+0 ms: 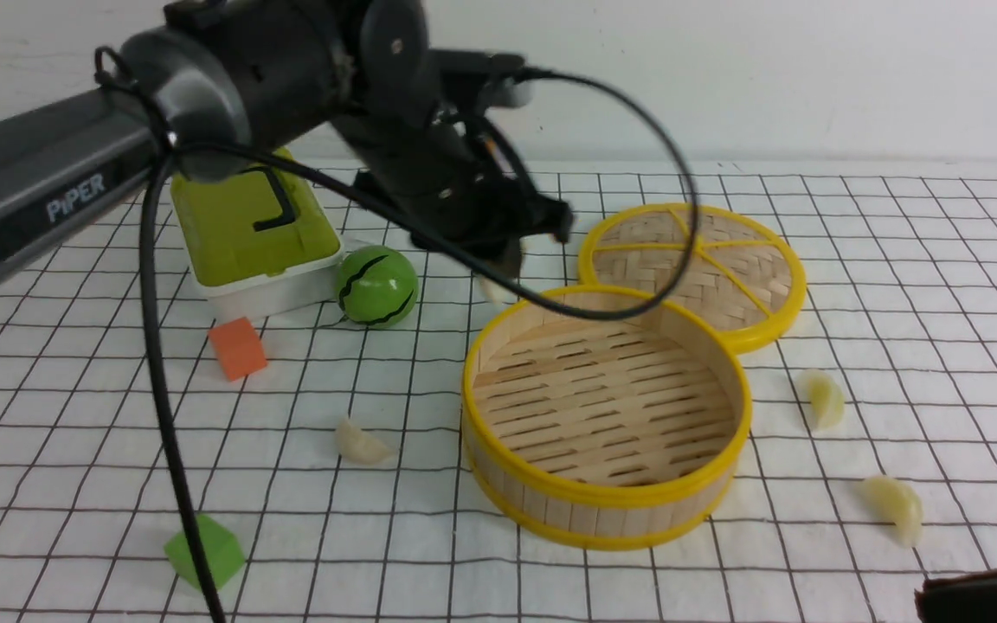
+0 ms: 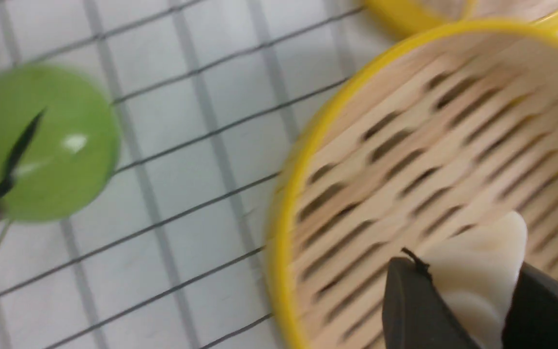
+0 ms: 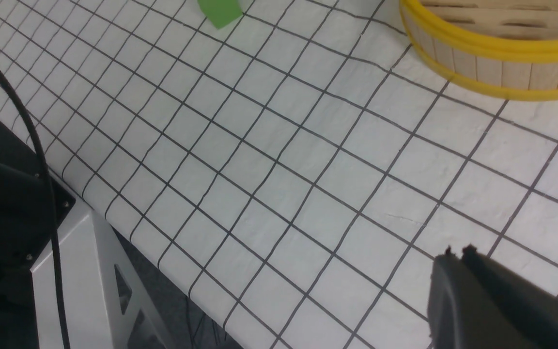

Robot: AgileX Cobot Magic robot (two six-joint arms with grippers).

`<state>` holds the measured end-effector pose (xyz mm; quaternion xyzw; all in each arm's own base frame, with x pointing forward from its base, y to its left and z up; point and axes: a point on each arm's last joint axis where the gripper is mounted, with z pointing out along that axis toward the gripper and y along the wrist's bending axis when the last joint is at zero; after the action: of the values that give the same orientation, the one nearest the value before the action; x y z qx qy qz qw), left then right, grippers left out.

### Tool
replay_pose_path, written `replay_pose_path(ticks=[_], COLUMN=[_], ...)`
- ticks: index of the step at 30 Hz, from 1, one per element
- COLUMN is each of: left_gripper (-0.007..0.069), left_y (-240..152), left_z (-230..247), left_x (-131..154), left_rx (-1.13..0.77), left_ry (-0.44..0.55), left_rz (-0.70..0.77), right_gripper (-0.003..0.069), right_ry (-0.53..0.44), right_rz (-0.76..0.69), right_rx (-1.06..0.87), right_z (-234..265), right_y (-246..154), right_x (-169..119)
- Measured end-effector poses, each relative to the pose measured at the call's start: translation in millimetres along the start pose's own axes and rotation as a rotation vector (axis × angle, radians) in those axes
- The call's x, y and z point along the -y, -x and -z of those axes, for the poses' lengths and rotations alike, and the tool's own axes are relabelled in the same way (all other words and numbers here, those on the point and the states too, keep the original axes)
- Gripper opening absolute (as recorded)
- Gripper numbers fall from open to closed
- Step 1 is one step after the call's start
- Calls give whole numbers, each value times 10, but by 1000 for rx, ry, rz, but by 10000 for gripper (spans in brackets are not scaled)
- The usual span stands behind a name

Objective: Put the dumplings into the steamer on the table with the white tablecloth.
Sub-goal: 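Place the dumpling into the bamboo steamer basket with the left gripper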

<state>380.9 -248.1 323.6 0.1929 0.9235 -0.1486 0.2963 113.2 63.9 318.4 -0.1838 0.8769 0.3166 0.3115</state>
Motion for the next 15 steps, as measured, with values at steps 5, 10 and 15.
replay_pose_path(ticks=[5, 10, 15], left_gripper=[186, 186, 186], left_y=[0, -111, -206], left_z=[-270, -827, -1206], left_x=[585, 736, 638], left_rx=[31, 6, -26], left_ry=[-92, -91, -21], left_rz=[-3, 55, 143], right_gripper=[3, 3, 6], right_ry=[11, 11, 6], right_rz=[-27, 9, 82], right_rx=[-11, 11, -26], right_z=[18, 90, 104], right_y=[-26, -74, -140], right_x=[-28, -102, -155])
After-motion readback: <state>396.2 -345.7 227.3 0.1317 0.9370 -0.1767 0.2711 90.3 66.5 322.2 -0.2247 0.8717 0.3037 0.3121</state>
